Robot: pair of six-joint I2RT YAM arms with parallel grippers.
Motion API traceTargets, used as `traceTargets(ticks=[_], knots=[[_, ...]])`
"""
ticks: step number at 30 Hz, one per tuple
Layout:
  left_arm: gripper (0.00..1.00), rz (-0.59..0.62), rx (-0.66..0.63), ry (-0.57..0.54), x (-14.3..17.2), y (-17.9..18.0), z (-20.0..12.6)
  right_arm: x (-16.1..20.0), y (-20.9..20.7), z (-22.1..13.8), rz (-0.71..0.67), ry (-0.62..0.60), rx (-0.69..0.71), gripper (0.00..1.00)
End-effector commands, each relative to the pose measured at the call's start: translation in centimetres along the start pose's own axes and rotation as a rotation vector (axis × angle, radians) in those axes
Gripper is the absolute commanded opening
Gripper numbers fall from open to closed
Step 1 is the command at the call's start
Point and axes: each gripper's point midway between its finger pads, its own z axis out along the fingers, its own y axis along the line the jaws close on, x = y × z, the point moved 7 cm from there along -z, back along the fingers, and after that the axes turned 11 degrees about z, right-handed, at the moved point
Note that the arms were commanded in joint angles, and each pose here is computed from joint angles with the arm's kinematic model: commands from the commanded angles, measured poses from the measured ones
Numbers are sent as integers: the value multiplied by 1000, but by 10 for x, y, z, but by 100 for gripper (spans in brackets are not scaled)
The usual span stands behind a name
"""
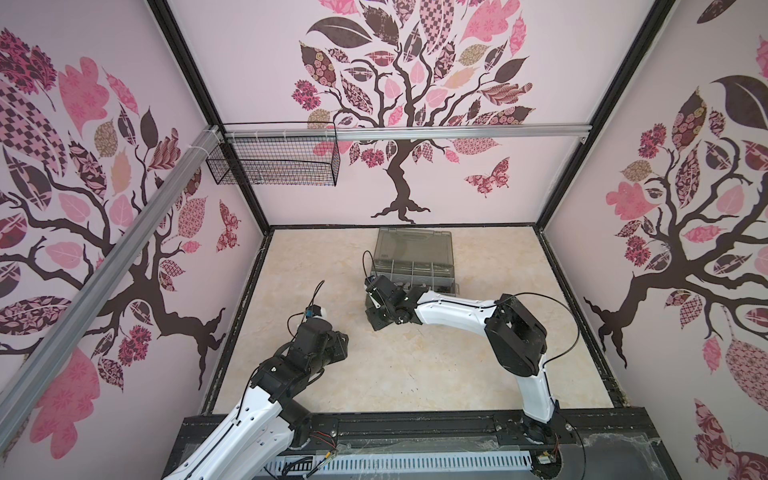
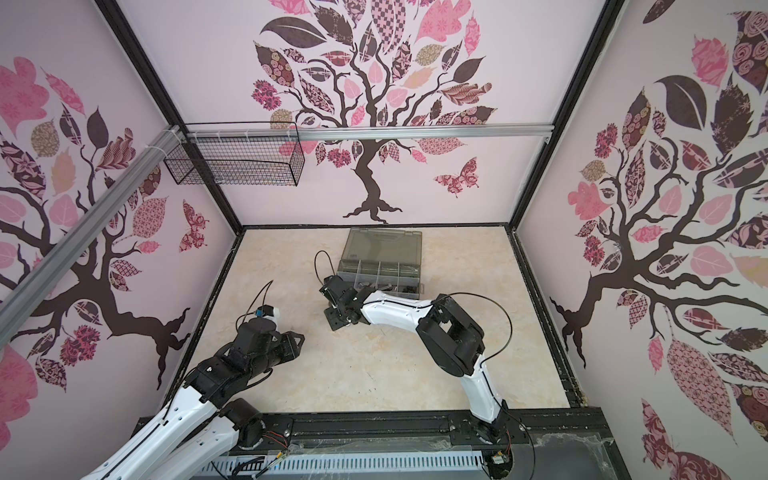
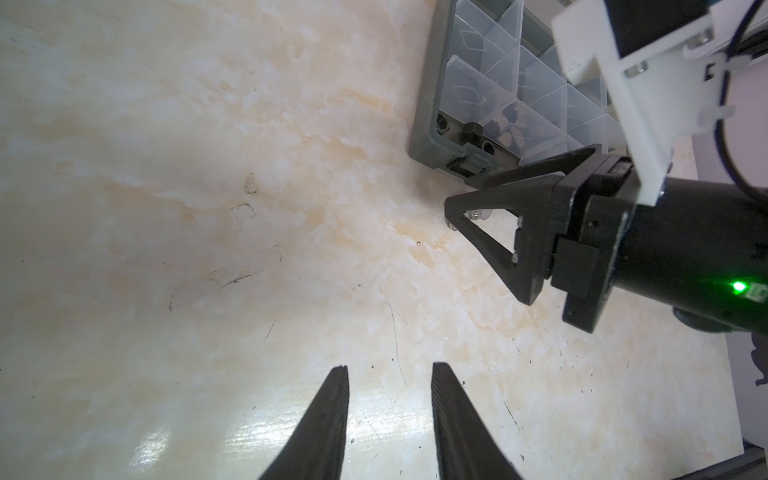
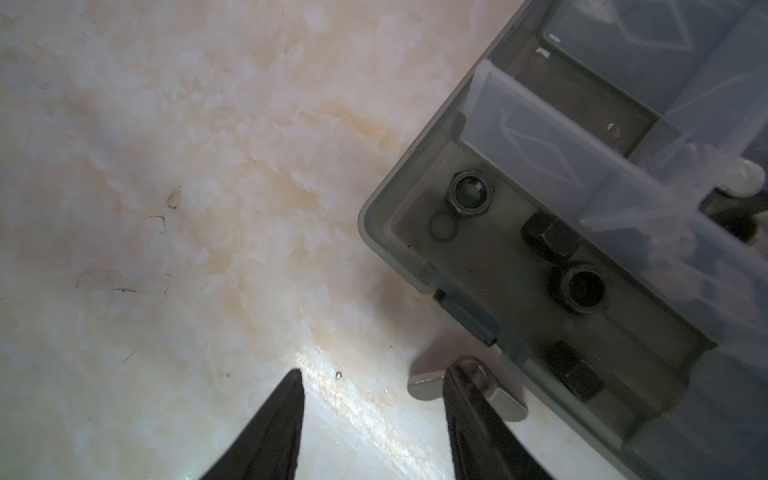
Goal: Sort the screws and nuts into containers
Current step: Move the nut to the center of the table.
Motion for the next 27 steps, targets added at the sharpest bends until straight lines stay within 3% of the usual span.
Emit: traceTargets(ticks=[1,14,27], knots=[[37,-18,10,12,5,2,2,6,-2,18,-45,23,55,57],[36,-27,37,28,6,-1,3,19,-7,40,-44,70,93,57],[35,-29,29,40,9,1,0,45,-21,28,-19,112,101,56]])
